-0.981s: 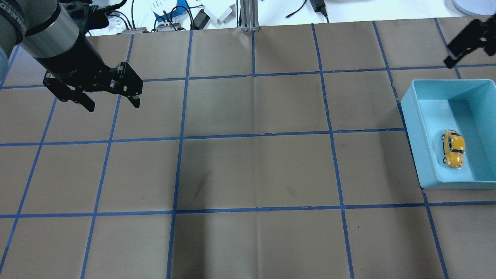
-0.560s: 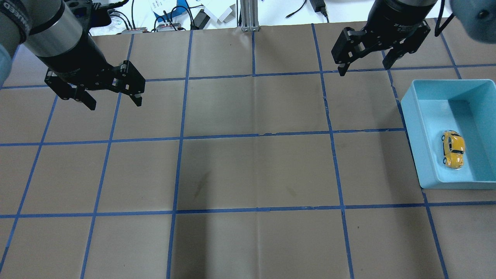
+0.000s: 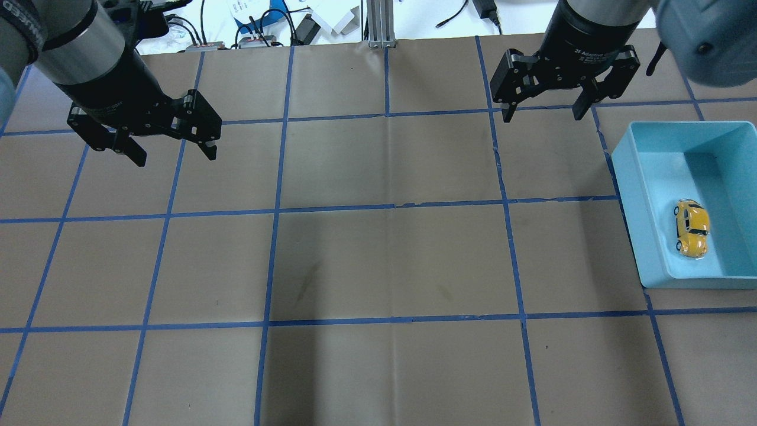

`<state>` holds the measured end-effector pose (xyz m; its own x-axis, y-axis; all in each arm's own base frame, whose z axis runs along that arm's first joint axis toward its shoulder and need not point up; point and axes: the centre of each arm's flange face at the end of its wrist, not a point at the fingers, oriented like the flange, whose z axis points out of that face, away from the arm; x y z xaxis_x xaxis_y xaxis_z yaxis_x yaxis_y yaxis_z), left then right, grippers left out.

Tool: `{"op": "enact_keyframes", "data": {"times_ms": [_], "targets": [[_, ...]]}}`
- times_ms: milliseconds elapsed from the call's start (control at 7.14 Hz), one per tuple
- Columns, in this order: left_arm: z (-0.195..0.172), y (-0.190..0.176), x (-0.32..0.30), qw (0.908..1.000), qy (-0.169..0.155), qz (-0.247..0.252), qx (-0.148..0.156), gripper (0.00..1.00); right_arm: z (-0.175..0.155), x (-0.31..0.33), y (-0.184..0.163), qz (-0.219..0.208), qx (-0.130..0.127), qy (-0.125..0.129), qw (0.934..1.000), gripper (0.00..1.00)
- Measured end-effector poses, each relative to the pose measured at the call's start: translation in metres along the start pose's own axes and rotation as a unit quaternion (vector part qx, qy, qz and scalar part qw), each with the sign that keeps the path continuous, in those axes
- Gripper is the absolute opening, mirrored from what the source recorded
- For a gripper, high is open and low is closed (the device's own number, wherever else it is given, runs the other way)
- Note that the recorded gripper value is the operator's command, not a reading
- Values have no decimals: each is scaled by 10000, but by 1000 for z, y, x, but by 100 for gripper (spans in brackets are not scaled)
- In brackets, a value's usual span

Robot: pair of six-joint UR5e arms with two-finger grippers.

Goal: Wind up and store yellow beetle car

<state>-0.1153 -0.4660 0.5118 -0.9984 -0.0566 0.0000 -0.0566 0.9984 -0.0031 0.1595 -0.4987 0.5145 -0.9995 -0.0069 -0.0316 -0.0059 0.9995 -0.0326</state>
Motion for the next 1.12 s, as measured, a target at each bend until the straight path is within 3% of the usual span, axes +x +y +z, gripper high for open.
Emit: {"op": "enact_keyframes", "data": {"times_ms": [1121], "targets": [[-14, -2, 1, 10000, 27, 0, -7, 100, 3, 0, 2, -22, -75, 8, 10000, 100]]}}
